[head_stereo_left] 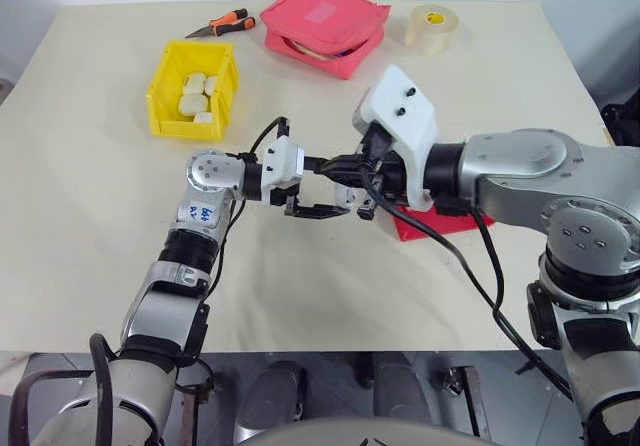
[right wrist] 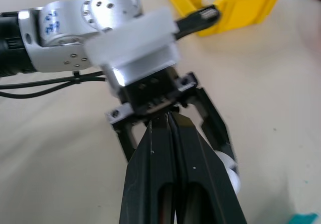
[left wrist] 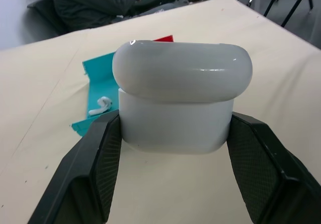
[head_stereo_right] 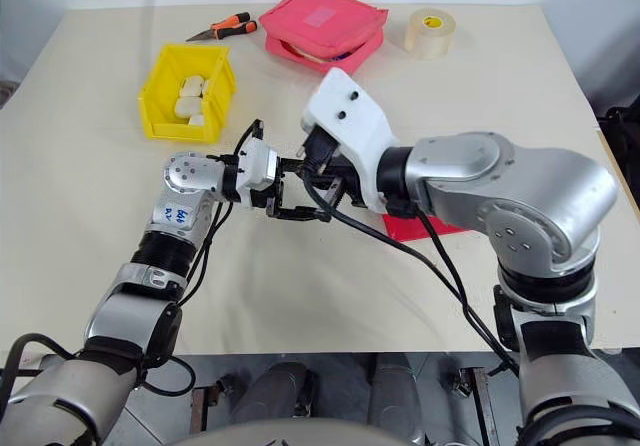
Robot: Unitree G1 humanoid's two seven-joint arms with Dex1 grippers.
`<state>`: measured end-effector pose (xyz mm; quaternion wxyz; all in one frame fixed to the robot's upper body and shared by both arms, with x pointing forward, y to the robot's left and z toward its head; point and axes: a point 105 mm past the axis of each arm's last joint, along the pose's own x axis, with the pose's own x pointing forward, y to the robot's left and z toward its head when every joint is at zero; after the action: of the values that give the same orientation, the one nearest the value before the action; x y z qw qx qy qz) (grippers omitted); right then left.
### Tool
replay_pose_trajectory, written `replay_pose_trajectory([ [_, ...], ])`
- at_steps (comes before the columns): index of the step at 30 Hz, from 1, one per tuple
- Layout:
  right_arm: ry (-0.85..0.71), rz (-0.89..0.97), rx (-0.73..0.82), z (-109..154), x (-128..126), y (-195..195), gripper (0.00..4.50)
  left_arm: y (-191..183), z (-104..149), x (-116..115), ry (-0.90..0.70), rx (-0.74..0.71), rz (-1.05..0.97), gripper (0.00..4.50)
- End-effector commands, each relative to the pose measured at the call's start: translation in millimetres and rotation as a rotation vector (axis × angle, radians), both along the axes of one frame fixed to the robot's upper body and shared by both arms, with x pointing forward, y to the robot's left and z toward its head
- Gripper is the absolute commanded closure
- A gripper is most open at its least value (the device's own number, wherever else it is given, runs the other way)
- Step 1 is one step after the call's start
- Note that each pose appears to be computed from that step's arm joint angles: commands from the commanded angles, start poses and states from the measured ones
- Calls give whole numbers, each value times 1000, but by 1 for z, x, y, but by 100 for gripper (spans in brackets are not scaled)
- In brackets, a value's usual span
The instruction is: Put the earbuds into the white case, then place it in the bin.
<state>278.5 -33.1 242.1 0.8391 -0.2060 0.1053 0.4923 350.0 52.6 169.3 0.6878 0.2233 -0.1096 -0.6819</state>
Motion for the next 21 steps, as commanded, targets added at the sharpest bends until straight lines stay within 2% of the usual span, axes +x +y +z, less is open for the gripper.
replay_pose_trajectory([
  [1, -19, -1, -32, -7, 3, 1, 445, -2, 14, 0, -60, 1, -11, 172],
  [5, -18, -59, -70, -17, 15, -12, 445, 1, 20, -3, -63, -29, -25, 172],
  [13, -19, -247, -112, -22, 27, -77, 445, 26, 32, -2, -49, -117, 59, 172],
  [15, -54, -258, -57, -16, 27, -88, 445, 33, 38, 0, -47, -159, 104, 172],
  [17, -98, -240, 66, -3, 25, -94, 445, 41, 46, 7, -41, -235, 180, 172],
  [19, -119, -171, 138, 1, 16, -101, 445, 52, 55, 18, -45, -332, 281, 172],
  [21, -141, -90, 192, 5, 6, -104, 410, 63, 61, 28, -45, -404, 380, 172],
])
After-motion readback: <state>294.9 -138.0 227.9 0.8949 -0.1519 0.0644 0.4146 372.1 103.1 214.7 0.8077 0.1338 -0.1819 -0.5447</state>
